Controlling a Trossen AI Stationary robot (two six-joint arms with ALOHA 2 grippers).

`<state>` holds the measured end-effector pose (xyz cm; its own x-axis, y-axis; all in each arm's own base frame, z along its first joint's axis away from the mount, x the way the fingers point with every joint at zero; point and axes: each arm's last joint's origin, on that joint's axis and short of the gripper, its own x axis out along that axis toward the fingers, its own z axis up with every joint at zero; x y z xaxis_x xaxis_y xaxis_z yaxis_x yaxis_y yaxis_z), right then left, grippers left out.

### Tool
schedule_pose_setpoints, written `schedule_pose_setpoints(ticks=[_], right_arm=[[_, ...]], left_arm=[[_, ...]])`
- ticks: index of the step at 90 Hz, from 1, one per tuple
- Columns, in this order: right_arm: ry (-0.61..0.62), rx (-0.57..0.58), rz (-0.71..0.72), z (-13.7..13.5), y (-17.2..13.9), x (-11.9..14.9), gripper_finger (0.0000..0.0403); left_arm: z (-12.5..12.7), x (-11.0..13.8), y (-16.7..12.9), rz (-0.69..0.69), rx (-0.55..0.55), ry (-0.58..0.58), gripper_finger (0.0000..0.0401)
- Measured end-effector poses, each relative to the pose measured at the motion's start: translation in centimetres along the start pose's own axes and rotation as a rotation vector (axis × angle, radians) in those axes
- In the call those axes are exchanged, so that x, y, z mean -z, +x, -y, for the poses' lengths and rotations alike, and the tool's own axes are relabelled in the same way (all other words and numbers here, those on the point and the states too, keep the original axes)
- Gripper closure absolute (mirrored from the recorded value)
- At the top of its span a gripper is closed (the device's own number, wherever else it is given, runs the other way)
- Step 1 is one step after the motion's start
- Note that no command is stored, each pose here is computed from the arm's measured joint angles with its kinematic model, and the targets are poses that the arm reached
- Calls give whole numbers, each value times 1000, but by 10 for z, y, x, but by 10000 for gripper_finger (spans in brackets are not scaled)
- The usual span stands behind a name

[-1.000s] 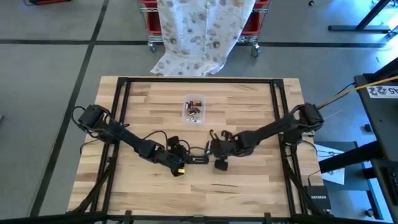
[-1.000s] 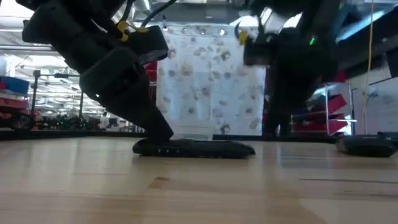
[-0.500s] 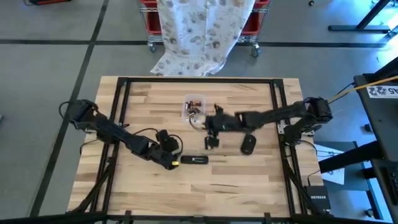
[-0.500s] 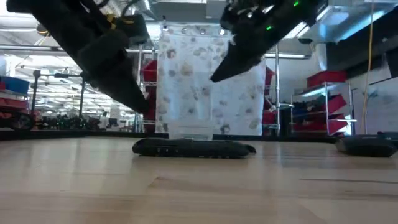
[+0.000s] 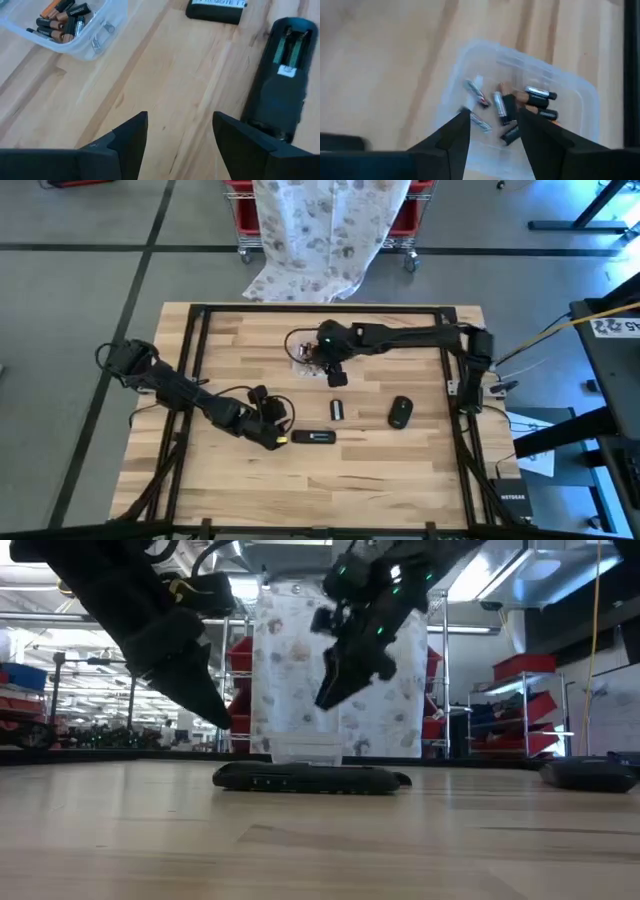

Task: Insert battery
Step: Insert the white battery into the remote control

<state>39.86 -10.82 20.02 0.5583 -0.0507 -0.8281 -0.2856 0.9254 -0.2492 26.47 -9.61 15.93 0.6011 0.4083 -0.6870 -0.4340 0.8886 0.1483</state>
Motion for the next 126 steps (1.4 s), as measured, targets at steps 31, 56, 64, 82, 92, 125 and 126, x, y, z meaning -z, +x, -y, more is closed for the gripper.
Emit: schedule_pose_setpoints(ticks=[31, 56, 64, 82, 92, 125, 126], right_arm=[[-249, -217, -177, 22, 53, 10, 256], [-277, -244, -199, 19, 71, 16, 257], [-253, -232, -193, 20, 73, 16, 266], [-213, -206, -182, 21, 74, 14, 346], [-192, -194, -180, 21, 75, 13, 389], [-93, -96, -303, 18, 50, -4, 393], [-88, -94, -301, 19, 47, -5, 393]], left_arm=[[0, 0, 0, 0, 1, 34, 195], [0, 0, 0, -2, 0, 39, 195], [0, 0, 0, 0, 1, 37, 195], [0, 0, 0, 0, 1, 31, 195], [2, 1, -1, 1, 6, 29, 195], [4, 3, -4, 3, 17, 24, 195], [4, 3, -4, 3, 17, 24, 195]])
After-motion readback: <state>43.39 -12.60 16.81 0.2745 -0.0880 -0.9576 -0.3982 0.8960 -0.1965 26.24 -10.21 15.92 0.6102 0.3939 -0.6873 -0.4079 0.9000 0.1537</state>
